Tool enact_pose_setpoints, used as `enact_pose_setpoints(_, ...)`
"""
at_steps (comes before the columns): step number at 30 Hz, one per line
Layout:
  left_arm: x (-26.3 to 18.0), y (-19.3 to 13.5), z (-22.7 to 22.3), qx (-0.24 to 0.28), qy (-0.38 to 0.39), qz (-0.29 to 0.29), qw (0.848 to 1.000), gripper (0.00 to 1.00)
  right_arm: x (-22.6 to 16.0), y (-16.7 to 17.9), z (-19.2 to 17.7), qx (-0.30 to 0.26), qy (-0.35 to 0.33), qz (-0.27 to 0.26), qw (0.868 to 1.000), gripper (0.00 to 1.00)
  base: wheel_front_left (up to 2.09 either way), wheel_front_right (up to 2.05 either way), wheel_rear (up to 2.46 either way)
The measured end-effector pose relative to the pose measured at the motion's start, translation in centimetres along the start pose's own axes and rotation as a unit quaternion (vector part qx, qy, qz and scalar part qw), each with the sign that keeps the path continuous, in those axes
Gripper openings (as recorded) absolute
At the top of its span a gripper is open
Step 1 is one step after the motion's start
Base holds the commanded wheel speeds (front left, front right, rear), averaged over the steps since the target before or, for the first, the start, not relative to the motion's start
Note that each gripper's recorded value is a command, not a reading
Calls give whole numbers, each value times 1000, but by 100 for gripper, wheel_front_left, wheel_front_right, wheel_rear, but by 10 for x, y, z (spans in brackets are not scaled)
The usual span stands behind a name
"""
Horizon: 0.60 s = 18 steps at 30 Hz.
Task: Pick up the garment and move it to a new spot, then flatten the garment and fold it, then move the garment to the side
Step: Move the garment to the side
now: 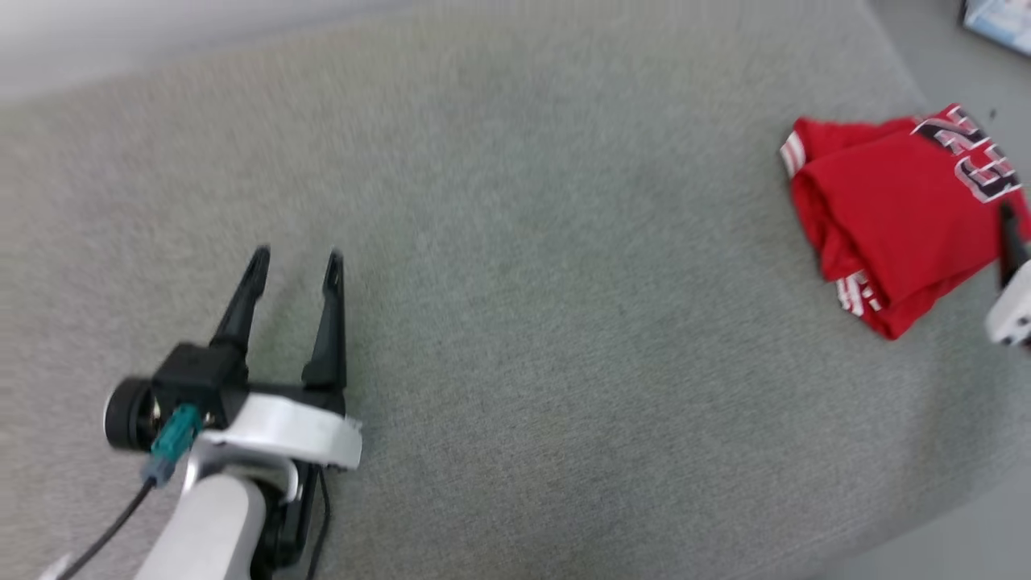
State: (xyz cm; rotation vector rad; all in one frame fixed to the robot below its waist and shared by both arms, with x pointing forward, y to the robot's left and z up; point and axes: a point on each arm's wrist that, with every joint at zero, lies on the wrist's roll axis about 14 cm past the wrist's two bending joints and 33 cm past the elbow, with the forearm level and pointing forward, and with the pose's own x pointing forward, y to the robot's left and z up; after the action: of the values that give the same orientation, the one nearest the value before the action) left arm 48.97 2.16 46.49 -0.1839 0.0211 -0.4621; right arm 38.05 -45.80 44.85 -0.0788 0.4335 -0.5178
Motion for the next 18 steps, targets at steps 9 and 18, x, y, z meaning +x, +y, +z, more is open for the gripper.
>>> enact_pose_setpoints(9,-49,0,32,4,-16,41,999,100,-49,64,14,26,-84,108,990,100,0,0,0)
enact_pose_setpoints(18,-96,38,53,20,-37,118,992,100,-97,163,48,59,-177,245,951,100,0,0,0)
